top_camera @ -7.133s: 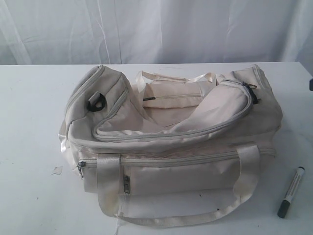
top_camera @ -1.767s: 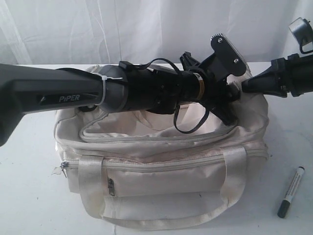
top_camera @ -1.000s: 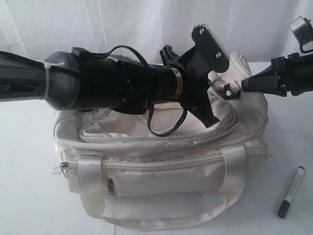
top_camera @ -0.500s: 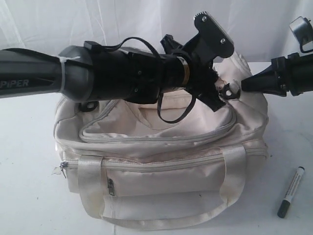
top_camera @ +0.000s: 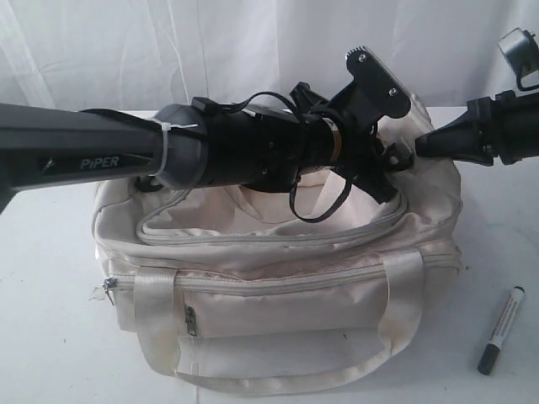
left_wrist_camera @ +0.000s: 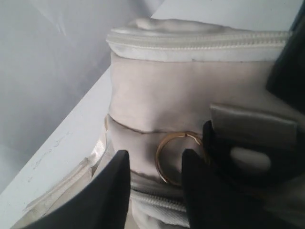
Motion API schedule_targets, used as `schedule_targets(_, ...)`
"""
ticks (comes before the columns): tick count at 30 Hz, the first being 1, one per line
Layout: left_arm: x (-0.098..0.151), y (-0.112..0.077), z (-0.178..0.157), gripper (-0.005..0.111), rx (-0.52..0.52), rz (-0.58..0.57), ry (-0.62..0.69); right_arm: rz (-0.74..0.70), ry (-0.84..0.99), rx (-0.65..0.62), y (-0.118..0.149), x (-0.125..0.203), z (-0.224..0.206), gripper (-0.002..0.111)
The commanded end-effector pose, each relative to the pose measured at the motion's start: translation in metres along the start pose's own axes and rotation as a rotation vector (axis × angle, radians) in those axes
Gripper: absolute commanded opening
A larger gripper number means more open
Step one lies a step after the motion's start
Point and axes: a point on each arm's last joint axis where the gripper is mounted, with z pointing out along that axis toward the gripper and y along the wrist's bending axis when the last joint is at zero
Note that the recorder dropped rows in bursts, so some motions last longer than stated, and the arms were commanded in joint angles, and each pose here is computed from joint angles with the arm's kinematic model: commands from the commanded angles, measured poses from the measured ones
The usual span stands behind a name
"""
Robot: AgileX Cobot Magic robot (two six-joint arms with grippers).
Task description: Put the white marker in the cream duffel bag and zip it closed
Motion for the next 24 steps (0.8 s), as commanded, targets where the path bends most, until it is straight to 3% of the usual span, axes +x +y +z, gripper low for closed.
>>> schedule_targets(1,0.0,-0.002,0.002,0.041,-0.005,-0.009,0.002,-0.008,-0.034,-0.045,0.007,-0.005,-0.002,0.0)
schedule_targets(18,0.012,-0.011,0.026,0.04,0.005,-0.017,0.021,-0.007,-0.038,-0.046,0.007,-0.005,-0.002,0.0)
schedule_targets(21,0.012,-0.011,0.026,0.036,-0.002,-0.017,0.025,-0.007,-0.038,-0.046,0.007,-0.005,-0.002,0.0)
schedule_targets(24,0.013,-0.01,0.026,0.024,-0.014,-0.017,0.032,-0.006,-0.039,-0.047,0.007,-0.005,-0.002,0.0)
